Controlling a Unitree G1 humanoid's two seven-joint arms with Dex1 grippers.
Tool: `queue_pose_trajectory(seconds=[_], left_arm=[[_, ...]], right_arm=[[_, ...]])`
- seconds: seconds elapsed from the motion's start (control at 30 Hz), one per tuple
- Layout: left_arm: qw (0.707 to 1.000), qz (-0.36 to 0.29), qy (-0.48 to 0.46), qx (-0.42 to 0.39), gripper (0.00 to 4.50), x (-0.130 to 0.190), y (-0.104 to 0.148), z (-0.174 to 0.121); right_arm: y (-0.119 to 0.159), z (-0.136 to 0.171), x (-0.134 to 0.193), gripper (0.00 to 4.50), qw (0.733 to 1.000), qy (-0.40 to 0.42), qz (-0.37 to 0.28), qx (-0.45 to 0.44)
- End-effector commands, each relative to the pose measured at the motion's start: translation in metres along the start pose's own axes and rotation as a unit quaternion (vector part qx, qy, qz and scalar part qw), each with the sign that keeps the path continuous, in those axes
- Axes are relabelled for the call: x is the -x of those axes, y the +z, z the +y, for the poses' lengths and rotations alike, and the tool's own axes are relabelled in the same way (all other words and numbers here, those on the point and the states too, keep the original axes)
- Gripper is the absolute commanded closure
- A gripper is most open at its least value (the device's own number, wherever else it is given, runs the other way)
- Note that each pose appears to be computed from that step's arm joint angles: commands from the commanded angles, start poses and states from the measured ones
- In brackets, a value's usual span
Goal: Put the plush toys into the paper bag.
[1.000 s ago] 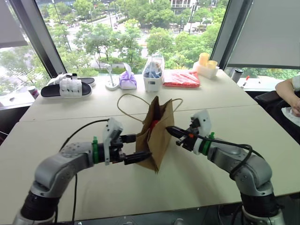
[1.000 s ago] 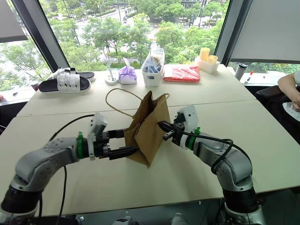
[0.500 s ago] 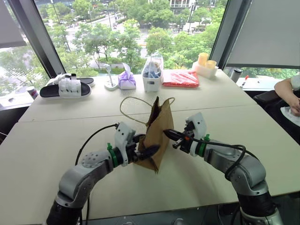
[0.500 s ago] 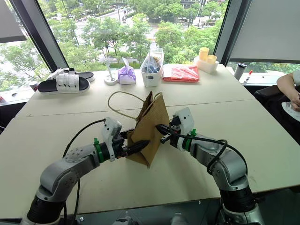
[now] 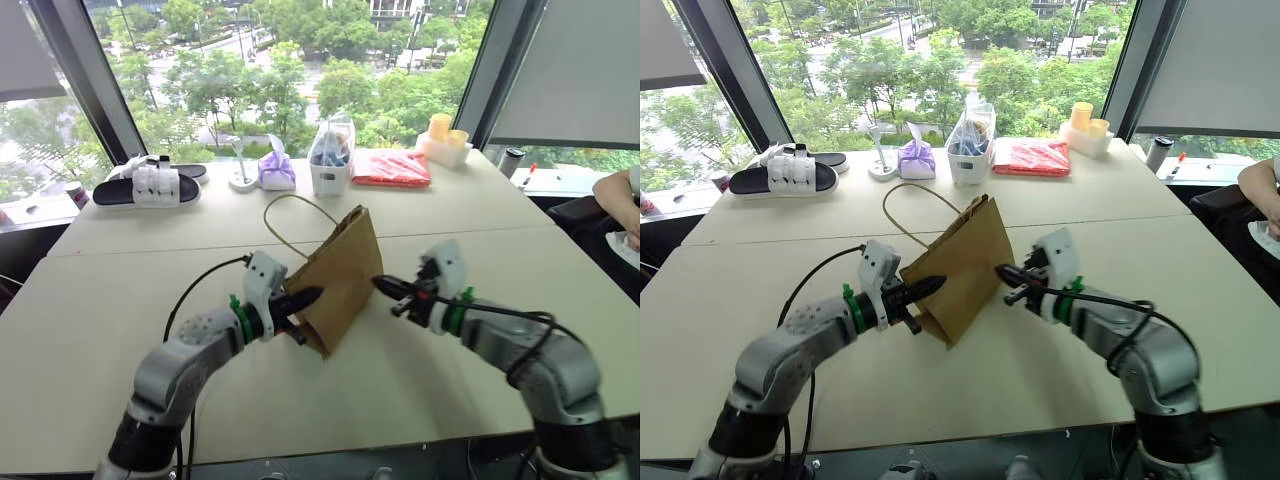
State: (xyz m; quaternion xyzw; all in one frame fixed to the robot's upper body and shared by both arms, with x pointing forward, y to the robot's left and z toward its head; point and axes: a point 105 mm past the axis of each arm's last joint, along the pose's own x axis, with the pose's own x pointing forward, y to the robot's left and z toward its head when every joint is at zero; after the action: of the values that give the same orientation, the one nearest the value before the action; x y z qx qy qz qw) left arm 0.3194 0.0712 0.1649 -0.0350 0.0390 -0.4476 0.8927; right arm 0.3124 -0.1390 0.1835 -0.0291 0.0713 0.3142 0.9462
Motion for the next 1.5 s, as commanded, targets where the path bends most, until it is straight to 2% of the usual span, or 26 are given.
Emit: queue_pose_trajectory(seconds=[0.03, 0.2, 0.3, 0.47, 0.73, 0.8, 0.87, 0.93, 1.07, 1.1, 1.27, 1.5], left_arm=[[0.992, -0.038, -0.123, -0.011, 4.43, -0.011, 0.028, -0.009], [0.955, -0.002, -0.297, -0.007, 4.43, -0.017, 0.043, -0.016], [0.935, 0.036, -0.352, -0.022, 4.43, -0.016, 0.043, -0.011], [0.919, 0.089, -0.374, -0.093, 4.43, -0.022, 0.029, 0.008], [0.909, 0.105, -0.369, -0.162, 4.43, -0.039, 0.02, 0.023], [0.914, 0.124, -0.357, -0.15, 3.91, -0.039, 0.015, 0.028], [0.916, 0.131, -0.35, -0.148, 3.18, -0.035, 0.014, 0.032], [0.92, 0.126, -0.338, -0.151, 2.28, -0.029, 0.016, 0.038], [0.93, 0.123, -0.316, -0.145, 0.21, -0.018, 0.021, 0.048], [0.934, 0.117, -0.307, -0.14, 0.09, -0.013, 0.023, 0.051], [0.965, 0.059, -0.23, -0.116, 0.09, 0.014, 0.046, 0.064], [0.985, 0.017, -0.142, -0.094, 0.09, 0.045, 0.053, 0.053]], right_arm=[[0.026, -0.012, 0.033, 4.5, 0.999, -0.02, -0.036, 0.025], [0.036, -0.041, 0.076, 4.5, 0.994, -0.093, -0.043, 0.023], [0.039, -0.047, 0.091, 4.5, 0.992, -0.118, -0.043, 0.031], [0.041, -0.042, 0.102, 4.5, 0.99, -0.127, -0.045, 0.037], [0.032, -0.03, 0.102, 4.5, 0.99, -0.131, -0.035, 0.037], [0.03, -0.029, 0.1, 4.5, 0.991, -0.127, -0.029, 0.037], [0.027, -0.028, 0.097, 4.5, 0.992, -0.121, -0.02, 0.04], [0.026, -0.027, 0.094, 4.5, 0.993, -0.114, -0.017, 0.04], [0.025, -0.027, 0.09, 4.5, 0.993, -0.105, -0.011, 0.044], [0.025, -0.028, 0.089, 4.5, 0.994, -0.101, -0.009, 0.045], [0.023, -0.028, 0.083, 4.5, 0.995, -0.076, 0.002, 0.058], [0.02, -0.029, 0.082, 4.5, 0.995, -0.056, 0.022, 0.08]])
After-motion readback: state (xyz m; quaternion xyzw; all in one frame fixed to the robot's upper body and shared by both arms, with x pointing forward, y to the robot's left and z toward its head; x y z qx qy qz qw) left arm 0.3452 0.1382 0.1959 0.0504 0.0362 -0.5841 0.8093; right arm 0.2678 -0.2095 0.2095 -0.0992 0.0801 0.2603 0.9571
